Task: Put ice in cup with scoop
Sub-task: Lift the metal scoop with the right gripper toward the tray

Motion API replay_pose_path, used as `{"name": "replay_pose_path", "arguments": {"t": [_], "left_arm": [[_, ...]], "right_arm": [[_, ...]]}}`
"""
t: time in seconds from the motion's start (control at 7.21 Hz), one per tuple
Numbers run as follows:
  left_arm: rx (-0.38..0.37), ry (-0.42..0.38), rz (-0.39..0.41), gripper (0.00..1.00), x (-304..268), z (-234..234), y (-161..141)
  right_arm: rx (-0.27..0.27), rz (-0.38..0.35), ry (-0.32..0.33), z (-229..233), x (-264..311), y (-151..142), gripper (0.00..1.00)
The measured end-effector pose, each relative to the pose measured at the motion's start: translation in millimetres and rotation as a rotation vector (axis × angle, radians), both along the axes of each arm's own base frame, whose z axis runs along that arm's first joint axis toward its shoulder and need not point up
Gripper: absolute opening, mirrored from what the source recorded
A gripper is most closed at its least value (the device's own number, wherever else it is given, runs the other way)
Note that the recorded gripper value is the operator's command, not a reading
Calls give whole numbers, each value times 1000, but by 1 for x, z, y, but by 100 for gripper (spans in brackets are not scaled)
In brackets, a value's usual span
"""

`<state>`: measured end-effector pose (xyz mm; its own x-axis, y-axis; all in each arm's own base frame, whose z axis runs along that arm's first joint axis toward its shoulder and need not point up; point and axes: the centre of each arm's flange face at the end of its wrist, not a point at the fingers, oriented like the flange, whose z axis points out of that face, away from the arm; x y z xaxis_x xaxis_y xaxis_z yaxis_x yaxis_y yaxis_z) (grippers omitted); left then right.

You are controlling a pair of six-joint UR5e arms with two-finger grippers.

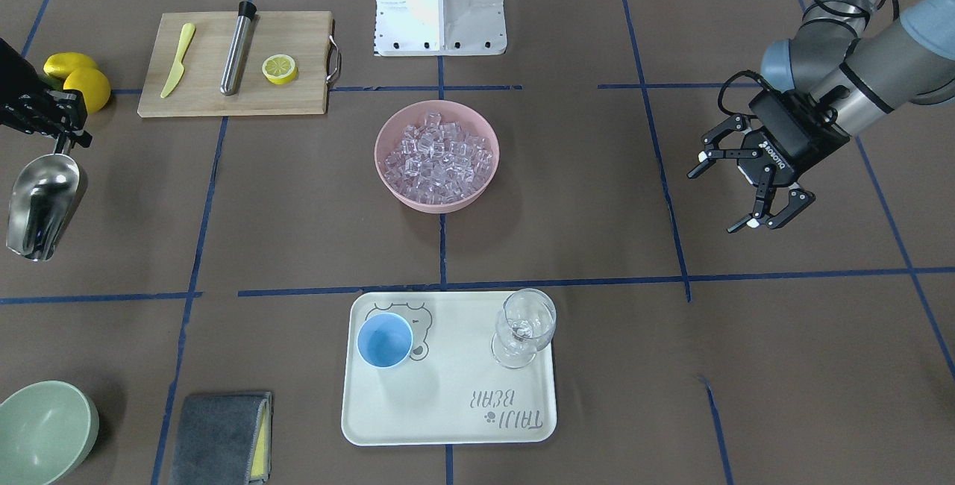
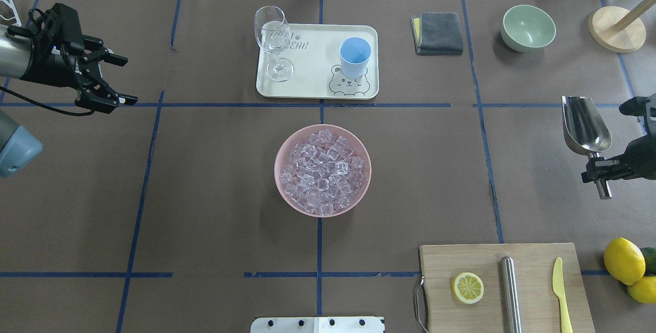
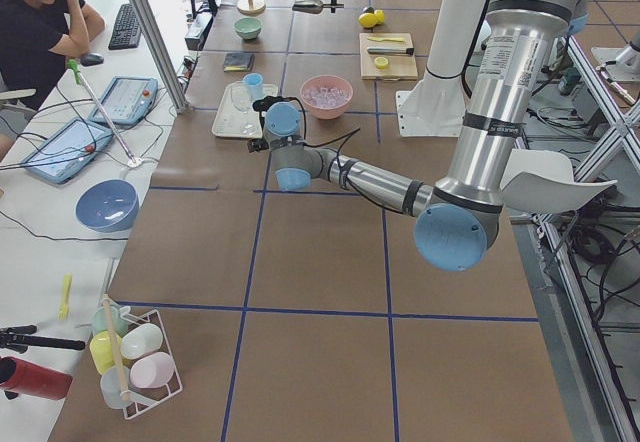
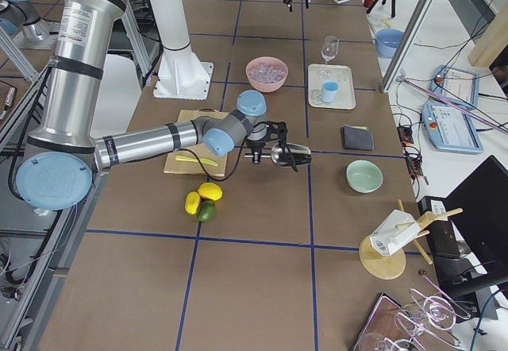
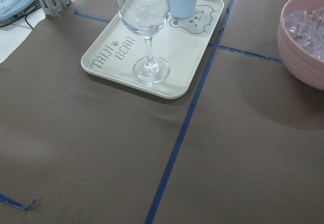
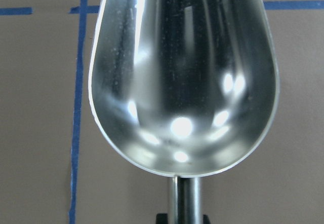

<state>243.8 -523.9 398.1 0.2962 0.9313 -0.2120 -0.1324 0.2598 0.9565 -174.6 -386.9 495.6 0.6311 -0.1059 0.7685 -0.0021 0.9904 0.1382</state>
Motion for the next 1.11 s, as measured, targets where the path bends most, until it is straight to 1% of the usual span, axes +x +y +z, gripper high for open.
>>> {"name": "replay_pose_path", "arguments": {"t": [0.14, 0.28, 0.56, 0.69, 0.83, 0.97, 1.11], "left_arm": [[4, 3, 0, 100, 0, -3, 1], [6, 4, 0, 100, -1, -3, 1], [8, 5, 0, 100, -1, -5, 1], [8, 5, 0, 100, -1, -5, 1], [9, 5, 0, 100, -1, -5, 1], [9, 5, 0, 100, -1, -5, 1], [9, 5, 0, 100, -1, -5, 1]], "right_arm": [[105, -61, 2, -14, -8, -3, 0], [176, -97, 6, -30, -18, -6, 0], [268, -110, 22, -76, -49, -27, 0], [306, -111, 20, -102, -65, -36, 0], [305, -107, 30, -119, -70, -44, 0], [263, -98, 62, -132, -66, -53, 0], [241, -109, 119, -146, -62, -66, 0]]}}
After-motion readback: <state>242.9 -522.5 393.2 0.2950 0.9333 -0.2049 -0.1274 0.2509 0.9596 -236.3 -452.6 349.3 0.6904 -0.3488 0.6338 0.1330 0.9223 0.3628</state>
